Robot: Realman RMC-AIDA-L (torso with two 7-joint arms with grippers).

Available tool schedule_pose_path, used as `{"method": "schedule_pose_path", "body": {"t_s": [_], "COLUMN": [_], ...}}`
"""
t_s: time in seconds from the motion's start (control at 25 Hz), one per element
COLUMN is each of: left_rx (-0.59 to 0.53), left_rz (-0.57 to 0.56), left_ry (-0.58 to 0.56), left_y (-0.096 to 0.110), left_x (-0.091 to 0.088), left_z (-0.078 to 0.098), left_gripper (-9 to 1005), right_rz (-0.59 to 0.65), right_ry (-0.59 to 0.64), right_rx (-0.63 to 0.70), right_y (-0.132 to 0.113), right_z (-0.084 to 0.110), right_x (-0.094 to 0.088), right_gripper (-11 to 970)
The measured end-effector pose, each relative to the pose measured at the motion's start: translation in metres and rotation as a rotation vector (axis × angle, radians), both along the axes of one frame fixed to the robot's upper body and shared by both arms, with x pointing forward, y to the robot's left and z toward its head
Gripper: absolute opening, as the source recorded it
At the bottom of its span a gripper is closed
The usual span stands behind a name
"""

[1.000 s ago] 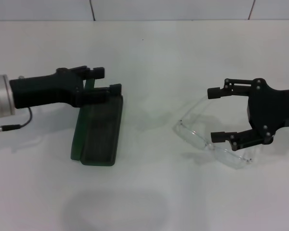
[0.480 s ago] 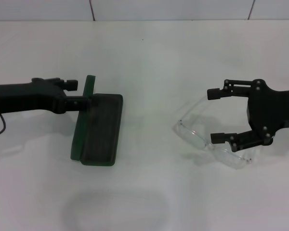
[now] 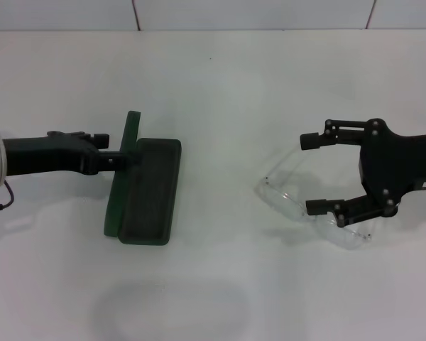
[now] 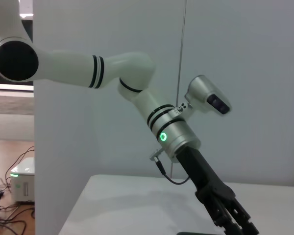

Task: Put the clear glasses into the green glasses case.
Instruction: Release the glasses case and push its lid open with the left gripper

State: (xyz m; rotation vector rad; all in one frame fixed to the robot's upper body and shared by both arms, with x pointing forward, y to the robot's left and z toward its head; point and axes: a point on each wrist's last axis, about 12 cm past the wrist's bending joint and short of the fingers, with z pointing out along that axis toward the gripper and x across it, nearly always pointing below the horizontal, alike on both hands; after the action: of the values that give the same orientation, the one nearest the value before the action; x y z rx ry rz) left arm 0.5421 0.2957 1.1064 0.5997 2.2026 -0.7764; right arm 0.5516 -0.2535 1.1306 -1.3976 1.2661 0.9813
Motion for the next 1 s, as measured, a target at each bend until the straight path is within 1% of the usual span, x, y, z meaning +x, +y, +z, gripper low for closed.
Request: {"method": "schedule_pose_path", "body": {"t_s": [0.16,0.4,0.64,0.88,1.0], "left_rx": [0.015,0.009,0.040,0.032,0.027], "left_rz": [-0.007,0.003,-0.006,0.004,0.014], "left_ry": [0.018,0.037,0.058,0.077,0.080], "left_y": [-0.0021,-0.0024,-0.0042,-0.0071,-0.0064], "left_x": [0.0019,0.0023,0.0032,0.0063,0.0074], "left_z": [-0.0037,-0.0039,-0.0051,-0.0025,-0.0011], "left_gripper": [795,786,777,768,669], "right_rz": [0.010,0.002,0.000,-0.003,-0.006], "right_ry": [-0.003,-0.001,-0.001,-0.004,-0.003], "right_rx": [-0.009,-0.009,-0.012,-0.015,-0.018], "right_y": [0.0030,0.0016,0.0012,-0.0008,-0.0021], "right_z": [-0.0002,-0.0014,-0.0020,-0.0025,-0.0028], "right_x": [-0.0003,-0.0010,-0.0012,-0.0017,-0.0017], "right_gripper": [870,869,869,870,870]}}
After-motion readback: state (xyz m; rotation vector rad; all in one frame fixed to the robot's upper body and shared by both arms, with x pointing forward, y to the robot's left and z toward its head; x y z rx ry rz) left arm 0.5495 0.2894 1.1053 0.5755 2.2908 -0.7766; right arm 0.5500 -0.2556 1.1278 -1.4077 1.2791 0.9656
